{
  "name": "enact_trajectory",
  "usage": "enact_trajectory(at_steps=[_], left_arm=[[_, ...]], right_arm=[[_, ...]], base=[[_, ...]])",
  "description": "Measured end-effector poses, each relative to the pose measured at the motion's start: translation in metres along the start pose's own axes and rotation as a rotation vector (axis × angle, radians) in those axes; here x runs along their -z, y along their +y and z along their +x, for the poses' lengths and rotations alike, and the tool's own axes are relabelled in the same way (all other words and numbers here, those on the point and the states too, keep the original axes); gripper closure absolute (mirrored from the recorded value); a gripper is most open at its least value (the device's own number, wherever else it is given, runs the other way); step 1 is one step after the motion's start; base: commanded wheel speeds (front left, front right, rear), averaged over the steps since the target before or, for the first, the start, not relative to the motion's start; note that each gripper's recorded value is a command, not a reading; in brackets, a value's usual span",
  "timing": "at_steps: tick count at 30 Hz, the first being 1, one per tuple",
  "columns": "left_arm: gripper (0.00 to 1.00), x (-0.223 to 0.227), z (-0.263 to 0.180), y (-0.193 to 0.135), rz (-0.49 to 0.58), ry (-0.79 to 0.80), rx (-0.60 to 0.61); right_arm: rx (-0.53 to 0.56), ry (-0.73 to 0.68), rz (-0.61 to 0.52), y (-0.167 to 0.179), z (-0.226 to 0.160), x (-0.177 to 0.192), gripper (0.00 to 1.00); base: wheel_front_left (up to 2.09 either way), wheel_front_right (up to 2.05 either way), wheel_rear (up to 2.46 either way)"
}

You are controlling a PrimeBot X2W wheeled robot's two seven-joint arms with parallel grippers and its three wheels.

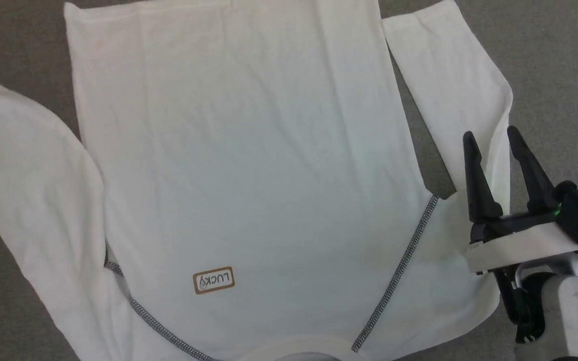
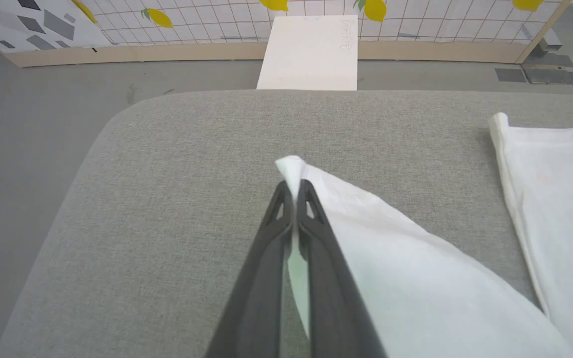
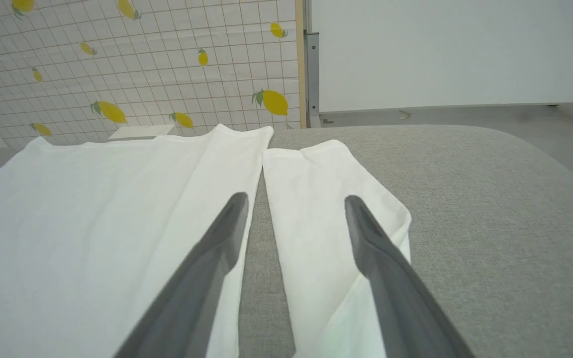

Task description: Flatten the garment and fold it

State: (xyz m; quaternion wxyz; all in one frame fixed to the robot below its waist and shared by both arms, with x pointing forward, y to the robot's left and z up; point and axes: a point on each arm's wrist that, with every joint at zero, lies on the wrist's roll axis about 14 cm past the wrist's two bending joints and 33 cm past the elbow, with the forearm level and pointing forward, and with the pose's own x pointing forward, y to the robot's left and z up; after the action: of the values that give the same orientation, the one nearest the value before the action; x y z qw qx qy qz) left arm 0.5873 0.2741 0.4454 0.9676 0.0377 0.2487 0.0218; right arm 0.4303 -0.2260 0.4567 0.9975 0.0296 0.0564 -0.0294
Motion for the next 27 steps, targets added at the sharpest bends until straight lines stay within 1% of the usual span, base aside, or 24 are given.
enact_trajectory(at_steps=[6, 11, 14, 18, 20, 23, 26, 27], left_arm=[[1.00, -0.031, -0.049, 0.040, 0.004, -0.098, -0.090], [1.00, -0.058, -0.099, 0.077, 0.011, -0.174, -0.154], [1.00, -0.074, -0.130, 0.090, -0.011, -0.230, -0.178], [1.00, -0.097, -0.172, 0.105, 0.015, -0.319, -0.217], [1.00, -0.107, -0.189, 0.099, 0.024, -0.360, -0.197], [1.00, -0.122, -0.212, 0.074, 0.042, -0.427, -0.122], [1.00, -0.127, -0.227, 0.035, 0.049, -0.470, -0.011], [1.00, -0.127, -0.230, 0.016, 0.047, -0.482, 0.041]], right_arm=[[-0.002, -0.027, 0.014, 0.002, -0.018, -0.018, 0.00], [-0.009, -0.045, 0.018, 0.005, -0.035, -0.031, 0.00], [-0.019, -0.062, 0.020, 0.008, -0.042, -0.040, 0.00], [-0.046, -0.089, 0.025, 0.016, -0.047, -0.050, 0.00], [-0.061, -0.100, 0.027, 0.021, -0.047, -0.054, 0.00], [-0.085, -0.110, 0.031, 0.029, -0.048, -0.059, 0.00], [-0.108, -0.117, 0.034, 0.037, -0.048, -0.062, 0.00], [-0.114, -0.120, 0.036, 0.039, -0.048, -0.064, 0.00]], base=[[0.00, 0.00, 0.00], [0.00, 0.00, 0.00], [0.00, 0.00, 0.00], [0.00, 0.00, 0.00], [0.00, 0.00, 0.00], [0.00, 0.00, 0.00], [0.00, 0.00, 0.00], [0.00, 0.00, 0.00]])
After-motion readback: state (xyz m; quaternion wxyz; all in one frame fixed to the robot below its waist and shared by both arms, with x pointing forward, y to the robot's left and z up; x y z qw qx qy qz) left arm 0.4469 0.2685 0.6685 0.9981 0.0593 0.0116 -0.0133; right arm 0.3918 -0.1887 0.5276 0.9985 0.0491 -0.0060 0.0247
